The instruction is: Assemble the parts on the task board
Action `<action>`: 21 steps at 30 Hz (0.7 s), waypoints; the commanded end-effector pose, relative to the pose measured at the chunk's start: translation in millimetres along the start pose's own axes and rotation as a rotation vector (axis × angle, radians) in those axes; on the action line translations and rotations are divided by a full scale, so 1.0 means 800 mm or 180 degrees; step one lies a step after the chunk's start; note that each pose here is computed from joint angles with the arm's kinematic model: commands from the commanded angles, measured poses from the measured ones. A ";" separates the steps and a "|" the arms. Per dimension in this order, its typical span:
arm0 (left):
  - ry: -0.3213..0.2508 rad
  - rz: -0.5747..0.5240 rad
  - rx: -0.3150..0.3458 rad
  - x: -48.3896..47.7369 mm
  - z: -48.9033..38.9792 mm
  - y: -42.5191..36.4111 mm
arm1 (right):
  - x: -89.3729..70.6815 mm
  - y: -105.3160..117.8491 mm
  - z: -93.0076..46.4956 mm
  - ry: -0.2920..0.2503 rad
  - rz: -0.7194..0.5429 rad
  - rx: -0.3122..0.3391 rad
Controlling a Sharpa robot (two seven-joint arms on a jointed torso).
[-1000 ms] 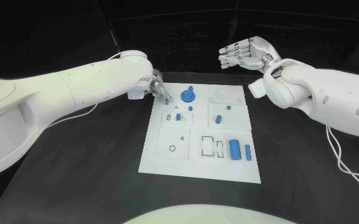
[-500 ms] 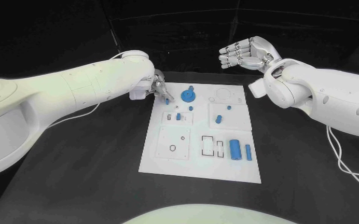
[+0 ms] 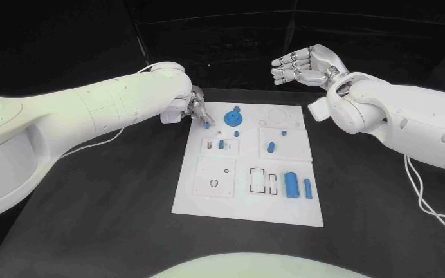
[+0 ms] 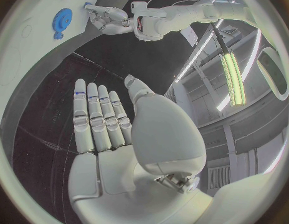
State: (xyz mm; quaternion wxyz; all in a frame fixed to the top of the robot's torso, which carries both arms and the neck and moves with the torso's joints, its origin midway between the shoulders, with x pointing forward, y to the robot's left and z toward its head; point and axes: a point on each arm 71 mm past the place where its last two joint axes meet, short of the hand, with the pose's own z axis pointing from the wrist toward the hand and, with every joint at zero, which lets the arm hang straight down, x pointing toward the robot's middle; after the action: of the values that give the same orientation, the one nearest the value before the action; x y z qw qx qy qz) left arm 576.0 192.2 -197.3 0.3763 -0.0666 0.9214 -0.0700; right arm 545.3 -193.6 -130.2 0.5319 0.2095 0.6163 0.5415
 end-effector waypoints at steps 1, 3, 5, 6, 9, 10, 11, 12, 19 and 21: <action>0.0031 0.0008 -0.0004 0.001 0.000 -0.0015 | 0.001 0.002 0.001 0.0022 0.0018 -0.0023; 0.0055 0.0008 0.0014 0.002 0.000 -0.0026 | 0.001 0.002 0.001 0.0023 0.0018 -0.0024; 0.0083 0.0002 0.0041 0.003 0.000 -0.0040 | 0.001 0.002 0.001 0.0025 0.0019 -0.0024; 0.0094 -0.0002 0.0055 0.004 0.000 -0.0047 | 0.001 0.002 0.001 0.0026 0.0020 -0.0024; 0.0112 -0.0010 0.0087 0.005 0.000 -0.0059 | 0.001 0.002 0.001 0.0029 0.0020 -0.0024; 0.0115 -0.0012 0.0096 0.005 0.000 -0.0060 | 0.001 0.002 0.001 0.0029 0.0021 -0.0024; 0.0116 -0.0015 0.0101 0.006 0.000 -0.0060 | 0.001 0.002 0.001 0.0030 0.0021 -0.0024; 0.0119 -0.0026 0.0108 0.006 0.000 -0.0059 | 0.002 0.002 0.001 0.0032 0.0022 -0.0025; 0.0090 -0.0114 0.0145 0.006 -0.001 -0.0027 | 0.002 0.003 0.001 0.0037 0.0024 -0.0026; 0.0055 -0.0145 0.0159 0.005 -0.001 -0.0008 | 0.002 0.003 0.001 0.0036 0.0023 -0.0026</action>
State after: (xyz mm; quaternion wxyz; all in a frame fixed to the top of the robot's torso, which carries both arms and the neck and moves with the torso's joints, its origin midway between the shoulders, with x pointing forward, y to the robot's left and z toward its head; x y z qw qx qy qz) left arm 572.5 192.4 -200.2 0.3652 -0.0721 0.9240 -0.0875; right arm 545.2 -192.5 -130.3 0.5301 0.2088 0.6173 0.5425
